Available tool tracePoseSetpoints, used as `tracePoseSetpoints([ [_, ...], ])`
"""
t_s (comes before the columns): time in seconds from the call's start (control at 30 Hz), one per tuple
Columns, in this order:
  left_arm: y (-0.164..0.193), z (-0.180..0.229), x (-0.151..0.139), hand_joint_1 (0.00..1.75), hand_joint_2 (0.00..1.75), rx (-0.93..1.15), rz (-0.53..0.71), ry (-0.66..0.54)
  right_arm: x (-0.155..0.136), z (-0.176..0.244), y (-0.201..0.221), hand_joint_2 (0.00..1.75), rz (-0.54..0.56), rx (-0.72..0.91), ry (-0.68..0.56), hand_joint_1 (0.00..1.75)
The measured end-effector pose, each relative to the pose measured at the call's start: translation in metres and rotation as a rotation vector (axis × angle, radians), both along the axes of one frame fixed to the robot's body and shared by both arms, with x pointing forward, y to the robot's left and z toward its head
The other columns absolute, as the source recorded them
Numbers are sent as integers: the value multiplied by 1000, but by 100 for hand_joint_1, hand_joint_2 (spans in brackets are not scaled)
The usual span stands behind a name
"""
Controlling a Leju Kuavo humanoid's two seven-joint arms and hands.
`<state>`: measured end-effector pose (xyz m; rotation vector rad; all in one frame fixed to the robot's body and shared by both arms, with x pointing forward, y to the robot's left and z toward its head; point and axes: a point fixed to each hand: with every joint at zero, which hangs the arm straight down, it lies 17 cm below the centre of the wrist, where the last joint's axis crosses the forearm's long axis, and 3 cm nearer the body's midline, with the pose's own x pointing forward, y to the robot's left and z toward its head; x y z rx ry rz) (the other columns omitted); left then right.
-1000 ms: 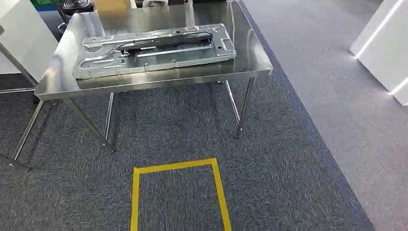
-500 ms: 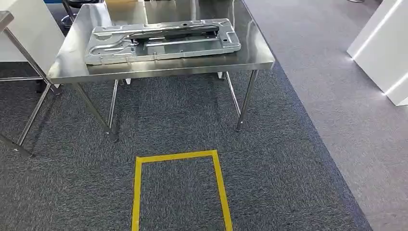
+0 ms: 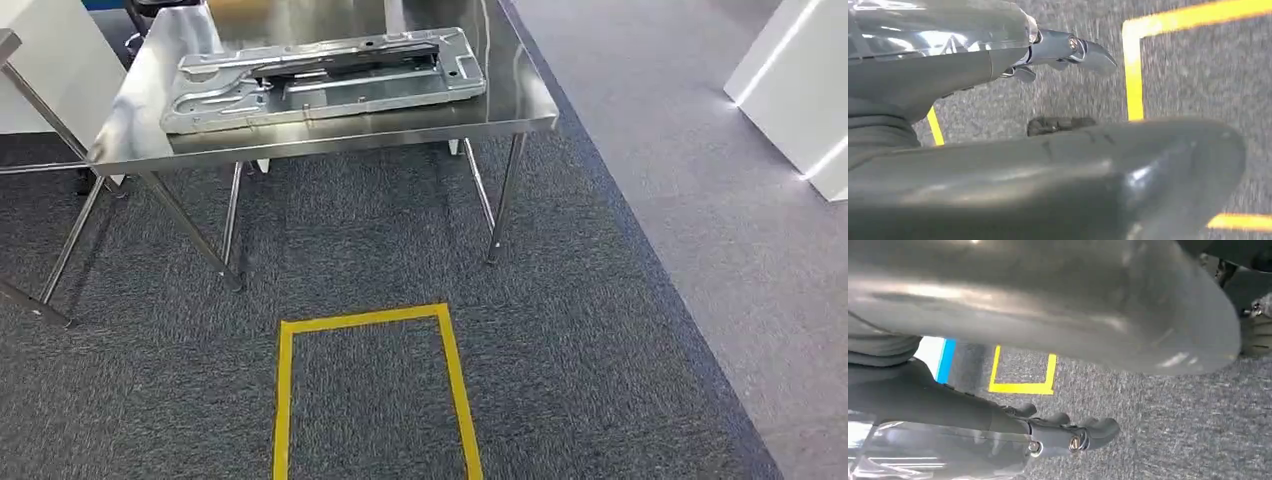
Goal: Take the parts from the cabinet and place them on the table.
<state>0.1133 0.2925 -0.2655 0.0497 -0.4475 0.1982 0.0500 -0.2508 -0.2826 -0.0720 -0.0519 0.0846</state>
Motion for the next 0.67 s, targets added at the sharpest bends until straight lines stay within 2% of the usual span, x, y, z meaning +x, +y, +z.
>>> tracePoseSetpoints([
  [0.27,-4,0,-1,0,0,-9,2,4,-4,0,-7,175,-31,-27,30,0],
  [0.3,-3,0,-1,0,175,-8,3,5,-4,0,-5,175,-32,-26,35,0],
  [0.37,-2,-1,-2,0,175,-7,10,16,-5,0,-6,175,-36,-30,37,0],
  [0.4,-1,-1,-2,0,175,-6,16,18,-6,-1,-6,0,-37,-30,34,0],
  [0.47,1,-2,-2,0,175,-2,28,20,-4,-1,-7,0,-37,-31,22,0],
  [0.5,3,-2,-2,0,175,1,34,20,-2,-1,-7,175,-37,-31,15,0],
  [0.67,5,-2,-2,0,175,9,49,20,0,0,-6,175,-34,-29,5,0],
])
